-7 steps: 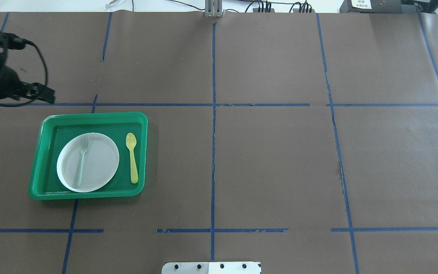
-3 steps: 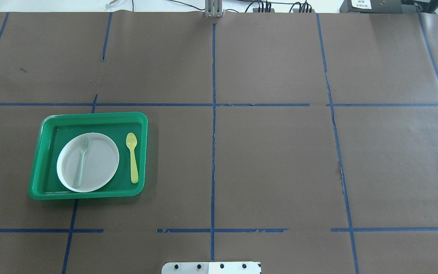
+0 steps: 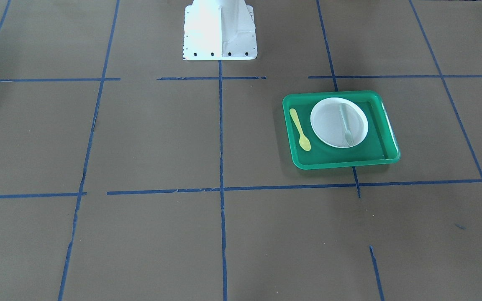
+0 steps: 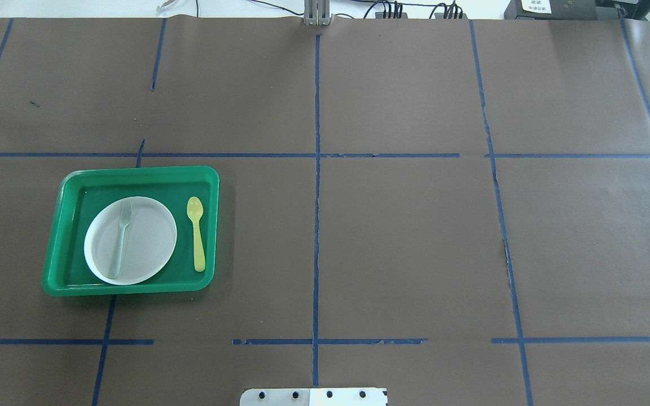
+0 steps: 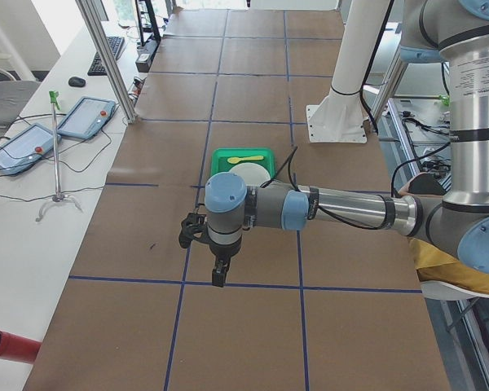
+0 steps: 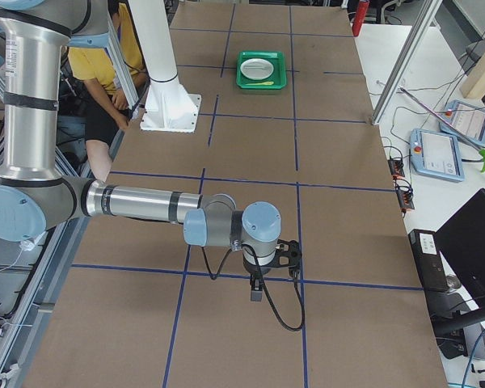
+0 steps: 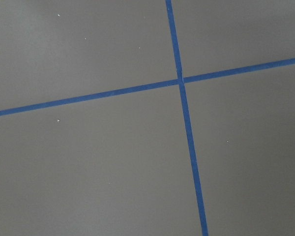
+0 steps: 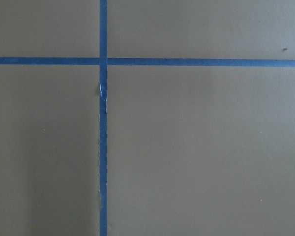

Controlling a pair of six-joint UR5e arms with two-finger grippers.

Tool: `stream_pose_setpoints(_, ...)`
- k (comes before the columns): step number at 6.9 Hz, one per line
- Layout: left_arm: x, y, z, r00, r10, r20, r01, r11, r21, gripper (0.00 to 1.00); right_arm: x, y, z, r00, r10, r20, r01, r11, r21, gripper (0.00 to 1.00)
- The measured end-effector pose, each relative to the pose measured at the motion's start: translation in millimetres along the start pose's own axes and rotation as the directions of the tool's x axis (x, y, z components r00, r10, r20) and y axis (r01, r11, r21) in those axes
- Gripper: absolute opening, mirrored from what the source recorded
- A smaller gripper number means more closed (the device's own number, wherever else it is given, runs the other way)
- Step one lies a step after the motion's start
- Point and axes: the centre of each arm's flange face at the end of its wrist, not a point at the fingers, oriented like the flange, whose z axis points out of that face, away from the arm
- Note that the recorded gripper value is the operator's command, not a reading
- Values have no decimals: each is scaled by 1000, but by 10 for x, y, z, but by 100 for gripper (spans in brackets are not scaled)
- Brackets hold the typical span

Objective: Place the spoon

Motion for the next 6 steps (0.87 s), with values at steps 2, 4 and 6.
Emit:
stream_pose_setpoints(2, -83, 79, 110, 1000, -14, -10, 14, 1000, -19, 100, 0, 0, 0, 1000, 0, 0, 0, 1000, 0, 100)
stream_pose_setpoints(4, -91, 49, 120, 1000, -9, -8, 9, 1000, -17, 100, 0, 0, 0, 1000, 1, 0, -1, 1000, 0, 100)
stream_pose_setpoints(6, -94, 41, 130, 1000, -9, -12, 9, 1000, -18, 100, 0, 0, 1, 1000, 1, 0, -1, 1000, -1, 100)
